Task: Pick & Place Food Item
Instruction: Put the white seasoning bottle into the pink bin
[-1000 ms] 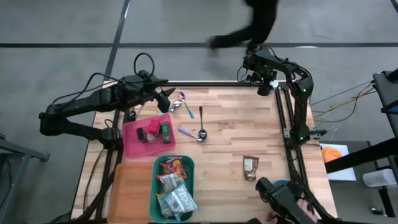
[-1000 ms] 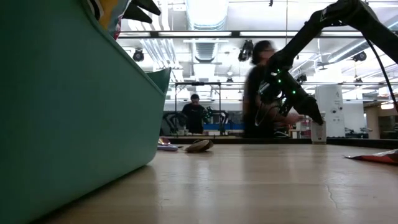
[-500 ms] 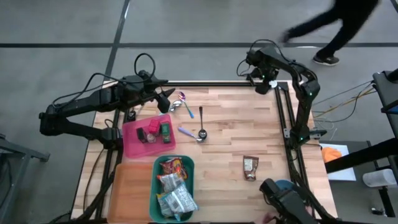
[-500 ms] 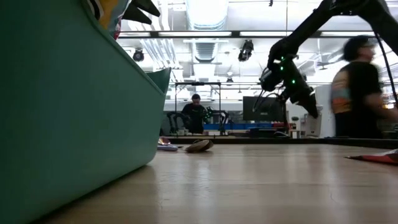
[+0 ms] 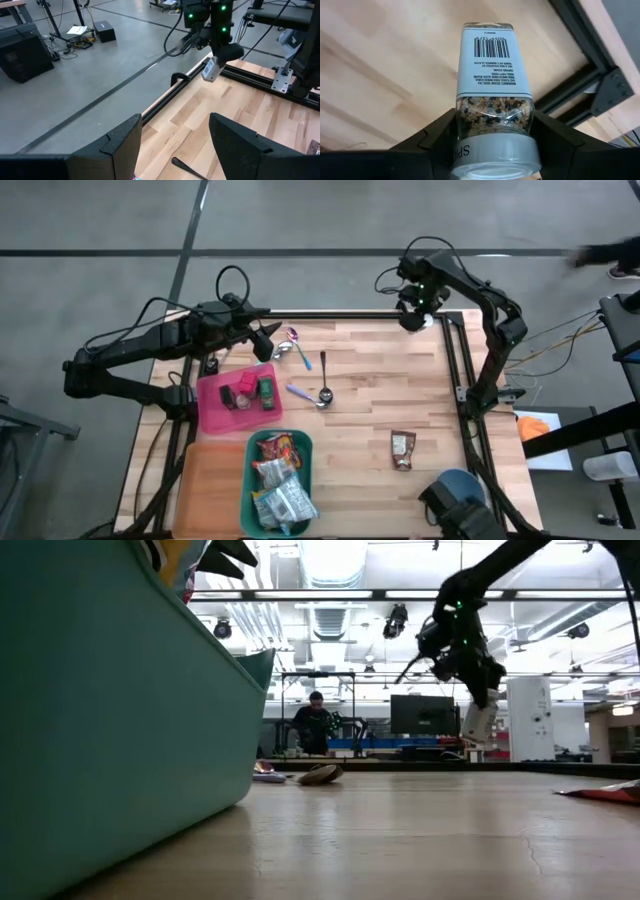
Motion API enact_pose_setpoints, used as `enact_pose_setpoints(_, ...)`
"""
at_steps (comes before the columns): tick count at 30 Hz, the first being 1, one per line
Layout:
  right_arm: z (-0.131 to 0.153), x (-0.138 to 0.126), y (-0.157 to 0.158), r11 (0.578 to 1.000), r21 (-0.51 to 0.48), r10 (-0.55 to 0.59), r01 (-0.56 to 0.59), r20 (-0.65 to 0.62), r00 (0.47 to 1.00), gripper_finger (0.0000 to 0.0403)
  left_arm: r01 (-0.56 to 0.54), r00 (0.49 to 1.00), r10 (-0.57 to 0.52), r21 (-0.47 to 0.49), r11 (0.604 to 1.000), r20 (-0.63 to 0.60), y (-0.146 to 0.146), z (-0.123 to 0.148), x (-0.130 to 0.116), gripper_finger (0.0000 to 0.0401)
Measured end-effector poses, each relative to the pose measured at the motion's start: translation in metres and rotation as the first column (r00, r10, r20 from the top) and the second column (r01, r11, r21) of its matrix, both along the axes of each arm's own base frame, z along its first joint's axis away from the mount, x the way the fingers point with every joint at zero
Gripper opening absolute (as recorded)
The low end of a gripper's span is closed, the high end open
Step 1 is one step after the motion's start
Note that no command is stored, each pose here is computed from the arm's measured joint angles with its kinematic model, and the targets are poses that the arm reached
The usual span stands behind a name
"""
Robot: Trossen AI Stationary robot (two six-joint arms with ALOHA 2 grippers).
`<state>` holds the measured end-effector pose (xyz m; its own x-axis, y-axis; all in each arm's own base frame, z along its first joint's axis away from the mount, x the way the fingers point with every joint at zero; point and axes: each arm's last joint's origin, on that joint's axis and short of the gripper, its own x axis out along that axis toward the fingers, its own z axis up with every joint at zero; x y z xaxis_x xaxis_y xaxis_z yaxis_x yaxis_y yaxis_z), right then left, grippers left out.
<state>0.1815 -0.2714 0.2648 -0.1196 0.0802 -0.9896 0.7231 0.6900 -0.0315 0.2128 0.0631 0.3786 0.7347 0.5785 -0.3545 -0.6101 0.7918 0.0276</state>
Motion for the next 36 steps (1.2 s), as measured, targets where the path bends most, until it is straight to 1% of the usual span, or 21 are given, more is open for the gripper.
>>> enact_pose_setpoints(6,0.006,0.023,0.024,0.996,0.003,0.087,-0.087,0.0,0.996,0.022,0.0,1.0,0.0,0.0,1.0,0.0,0.0,0.0,0.0,0.0235)
enact_pose_setpoints(12,0.007,0.049,0.05,0.981,0.028,0.192,-0.193,0.018,0.981,0.0223,0.0,1.0,0.0,0.0,1.0,0.0,0.0,0.0,0.0,0.0235)
enact_pose_setpoints(17,0.007,0.065,0.069,0.97,0.03,0.241,-0.241,0.016,0.97,0.0223,0.0,1.0,0.0,0.0,1.0,0.0,0.0,0.0,0.0,0.0235)
enact_pose_setpoints(22,0.006,0.076,0.077,0.971,0.018,0.238,-0.239,0.046,0.97,0.0197,0.0,1.0,0.0,0.0,1.0,0.0,0.0,0.0,0.0,0.0235)
enact_pose_setpoints(28,0.005,0.086,0.083,0.975,0.007,0.221,-0.223,0.1,0.97,0.0197,0.0,1.0,0.0,0.0,1.0,0.0,0.0,0.0,0.0,0.0235)
enact_pose_setpoints(32,0.005,0.091,0.089,0.977,0.025,0.205,-0.21,0.134,0.969,0.021,0.0,1.0,0.0,0.0,1.0,0.0,0.0,0.0,0.0,0.0235)
enact_pose_setpoints(36,0.005,0.102,0.098,0.974,0.01,0.222,-0.227,0.174,0.959,0.0209,0.0,1.0,0.0,0.0,1.0,0.0,0.0,0.0,0.0,0.0235)
